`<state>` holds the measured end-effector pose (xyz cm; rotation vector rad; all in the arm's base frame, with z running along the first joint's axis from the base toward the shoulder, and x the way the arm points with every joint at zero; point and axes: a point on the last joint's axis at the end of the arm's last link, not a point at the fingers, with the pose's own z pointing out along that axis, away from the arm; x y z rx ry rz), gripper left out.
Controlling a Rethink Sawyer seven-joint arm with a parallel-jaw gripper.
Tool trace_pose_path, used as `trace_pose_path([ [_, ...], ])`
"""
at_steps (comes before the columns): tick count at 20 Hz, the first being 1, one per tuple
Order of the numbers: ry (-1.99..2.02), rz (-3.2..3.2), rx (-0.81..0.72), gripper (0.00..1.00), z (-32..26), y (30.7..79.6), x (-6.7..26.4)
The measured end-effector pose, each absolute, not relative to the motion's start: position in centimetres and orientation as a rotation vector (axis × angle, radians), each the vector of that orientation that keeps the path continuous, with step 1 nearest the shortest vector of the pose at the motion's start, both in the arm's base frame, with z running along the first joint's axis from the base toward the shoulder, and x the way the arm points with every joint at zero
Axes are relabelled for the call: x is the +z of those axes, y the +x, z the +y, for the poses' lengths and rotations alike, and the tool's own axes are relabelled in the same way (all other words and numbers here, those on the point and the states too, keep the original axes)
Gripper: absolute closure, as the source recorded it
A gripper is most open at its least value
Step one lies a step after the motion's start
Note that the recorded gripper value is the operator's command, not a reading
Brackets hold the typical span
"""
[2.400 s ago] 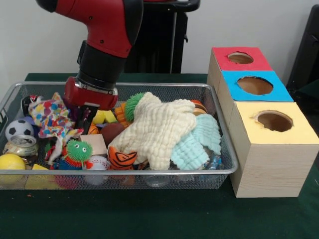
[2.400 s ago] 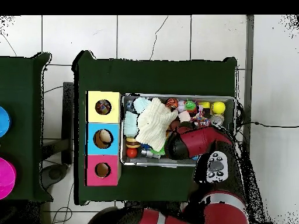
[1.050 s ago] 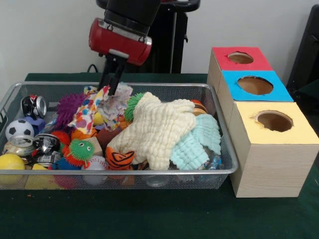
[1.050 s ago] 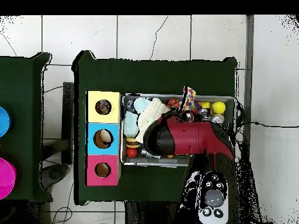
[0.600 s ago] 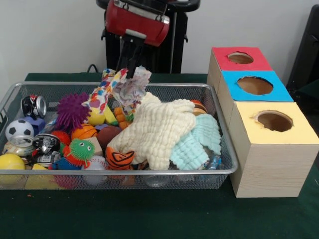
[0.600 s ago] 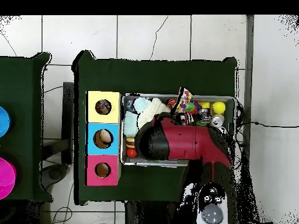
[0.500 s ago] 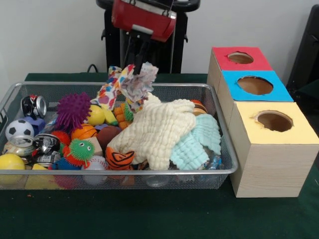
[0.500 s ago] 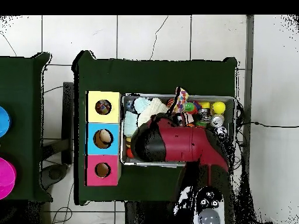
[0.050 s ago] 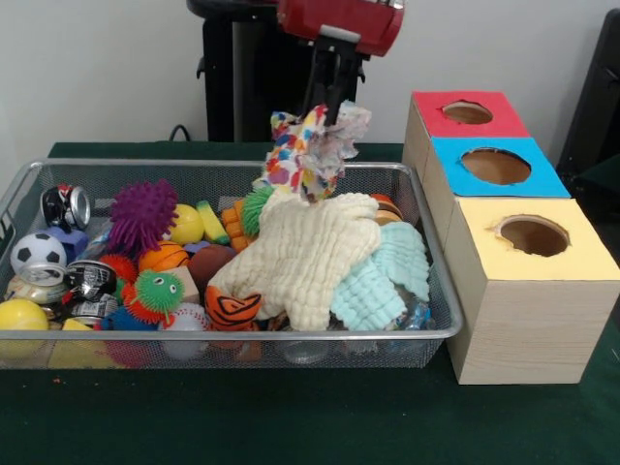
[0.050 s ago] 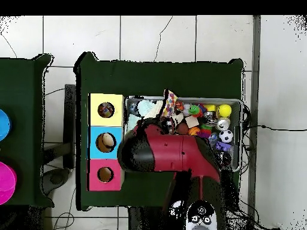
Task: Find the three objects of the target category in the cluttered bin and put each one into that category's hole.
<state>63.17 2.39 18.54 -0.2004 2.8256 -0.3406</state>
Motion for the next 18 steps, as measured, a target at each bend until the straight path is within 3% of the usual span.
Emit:
trace_pose_path([
  [18, -0.173, 2.712, -0.038, 1.0, 9.8, 67.4, 22.7],
])
